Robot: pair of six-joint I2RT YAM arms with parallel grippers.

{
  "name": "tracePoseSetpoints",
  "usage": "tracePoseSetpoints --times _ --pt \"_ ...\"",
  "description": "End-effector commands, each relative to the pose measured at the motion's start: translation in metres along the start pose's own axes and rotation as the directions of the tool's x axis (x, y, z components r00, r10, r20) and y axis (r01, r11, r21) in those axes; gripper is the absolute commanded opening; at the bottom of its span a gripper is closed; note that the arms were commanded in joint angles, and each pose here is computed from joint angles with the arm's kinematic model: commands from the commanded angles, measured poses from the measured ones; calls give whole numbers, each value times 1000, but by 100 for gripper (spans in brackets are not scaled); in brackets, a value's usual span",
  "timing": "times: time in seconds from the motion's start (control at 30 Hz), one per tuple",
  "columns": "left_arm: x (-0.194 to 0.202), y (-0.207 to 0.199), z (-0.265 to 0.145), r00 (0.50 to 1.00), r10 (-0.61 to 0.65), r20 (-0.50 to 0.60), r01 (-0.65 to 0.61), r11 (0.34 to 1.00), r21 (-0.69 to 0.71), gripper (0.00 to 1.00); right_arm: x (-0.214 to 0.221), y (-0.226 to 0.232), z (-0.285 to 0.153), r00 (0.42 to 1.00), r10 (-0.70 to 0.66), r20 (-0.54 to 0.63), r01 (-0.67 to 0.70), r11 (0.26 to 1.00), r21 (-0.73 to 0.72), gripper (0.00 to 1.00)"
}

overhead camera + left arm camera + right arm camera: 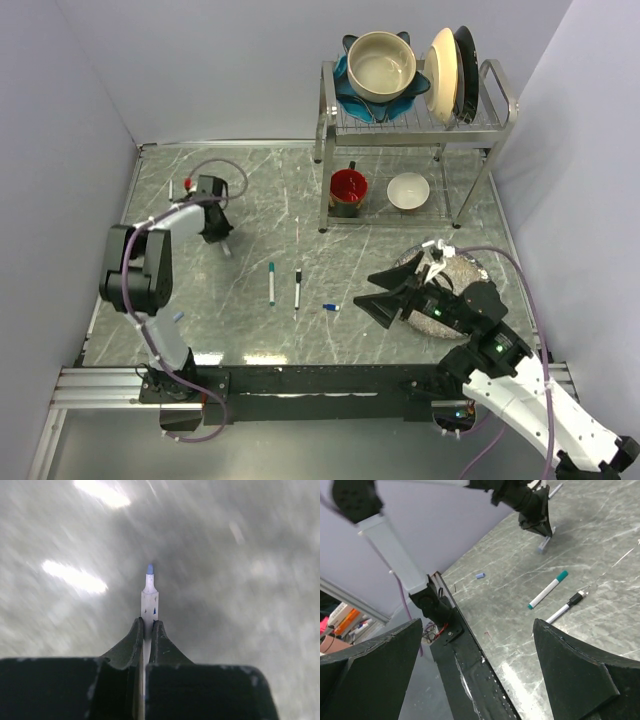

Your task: Insert the pens into the pen caps

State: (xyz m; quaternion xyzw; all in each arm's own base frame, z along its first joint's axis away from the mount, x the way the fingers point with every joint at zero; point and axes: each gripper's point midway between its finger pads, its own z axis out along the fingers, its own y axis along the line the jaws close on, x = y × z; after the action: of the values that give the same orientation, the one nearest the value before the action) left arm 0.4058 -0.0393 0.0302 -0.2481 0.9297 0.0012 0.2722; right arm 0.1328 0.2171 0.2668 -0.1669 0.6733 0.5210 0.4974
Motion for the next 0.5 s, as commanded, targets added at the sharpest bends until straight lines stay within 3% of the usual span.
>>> tracePoseSetpoints --times 0.0,0.23,0.47 --pt "12 -57 -50 999 -10 50 -2 971 238 1 5 -11 22 999 46 -12 -46 999 4 99" --pt "45 -119 -145 997 -35 72 -15 799 601 1 14 -16 56 986 155 -56 -157 987 -40 96" --pt "98 -170 -248 998 2 63 -54 530 847 1 17 -16 87 977 190 -100 -199 976 -86 92"
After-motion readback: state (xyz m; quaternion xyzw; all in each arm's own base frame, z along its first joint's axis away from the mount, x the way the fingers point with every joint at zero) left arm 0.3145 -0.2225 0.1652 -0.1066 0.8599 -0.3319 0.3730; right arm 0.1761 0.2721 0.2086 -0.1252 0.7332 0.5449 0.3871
